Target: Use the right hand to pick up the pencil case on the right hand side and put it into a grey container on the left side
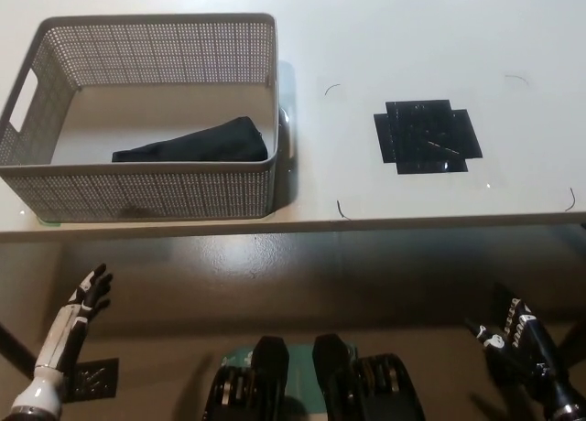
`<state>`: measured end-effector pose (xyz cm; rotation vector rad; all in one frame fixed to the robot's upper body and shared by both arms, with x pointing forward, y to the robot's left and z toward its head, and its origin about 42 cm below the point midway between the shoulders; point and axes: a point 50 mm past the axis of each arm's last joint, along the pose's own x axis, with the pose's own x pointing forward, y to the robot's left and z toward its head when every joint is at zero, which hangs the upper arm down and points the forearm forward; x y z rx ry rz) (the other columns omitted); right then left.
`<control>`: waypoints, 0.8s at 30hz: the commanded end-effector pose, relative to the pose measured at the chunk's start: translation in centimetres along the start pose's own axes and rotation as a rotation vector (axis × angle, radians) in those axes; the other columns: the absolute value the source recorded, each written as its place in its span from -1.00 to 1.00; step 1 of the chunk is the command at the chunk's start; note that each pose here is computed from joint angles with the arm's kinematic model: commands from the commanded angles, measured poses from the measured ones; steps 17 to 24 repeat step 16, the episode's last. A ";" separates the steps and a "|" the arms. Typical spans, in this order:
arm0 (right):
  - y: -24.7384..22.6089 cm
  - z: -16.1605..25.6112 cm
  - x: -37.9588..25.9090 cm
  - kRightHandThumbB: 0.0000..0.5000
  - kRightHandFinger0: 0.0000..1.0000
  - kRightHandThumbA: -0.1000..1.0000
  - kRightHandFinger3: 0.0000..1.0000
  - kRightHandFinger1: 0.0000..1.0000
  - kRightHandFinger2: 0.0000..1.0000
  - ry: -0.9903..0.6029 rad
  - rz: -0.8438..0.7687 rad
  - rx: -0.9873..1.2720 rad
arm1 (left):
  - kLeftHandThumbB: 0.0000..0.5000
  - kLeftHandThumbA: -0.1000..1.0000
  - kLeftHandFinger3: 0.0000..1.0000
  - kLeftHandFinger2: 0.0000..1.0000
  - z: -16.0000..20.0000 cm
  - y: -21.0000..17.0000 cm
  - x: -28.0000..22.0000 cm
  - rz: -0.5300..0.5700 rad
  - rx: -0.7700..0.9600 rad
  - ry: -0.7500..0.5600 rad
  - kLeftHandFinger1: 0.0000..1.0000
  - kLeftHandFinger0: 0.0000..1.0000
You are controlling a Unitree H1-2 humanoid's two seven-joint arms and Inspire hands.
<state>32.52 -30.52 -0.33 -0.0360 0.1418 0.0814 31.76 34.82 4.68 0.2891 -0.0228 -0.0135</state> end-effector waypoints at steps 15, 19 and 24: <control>-0.1 1.6 1.2 0.54 1.00 1.00 1.00 1.00 1.00 -0.088 0.021 0.000 | -0.08 1.00 1.00 1.00 1.5 1.9 0.8 0.018 0.078 -0.019 1.00 1.00; -0.1 1.6 1.2 0.54 1.00 1.00 1.00 1.00 1.00 -0.088 0.021 0.000 | -0.08 1.00 1.00 1.00 1.5 1.9 0.8 0.018 0.078 -0.019 1.00 1.00; -0.1 1.6 1.2 0.54 1.00 1.00 1.00 1.00 1.00 -0.088 0.021 0.000 | -0.08 1.00 1.00 1.00 1.5 1.9 0.8 0.018 0.078 -0.019 1.00 1.00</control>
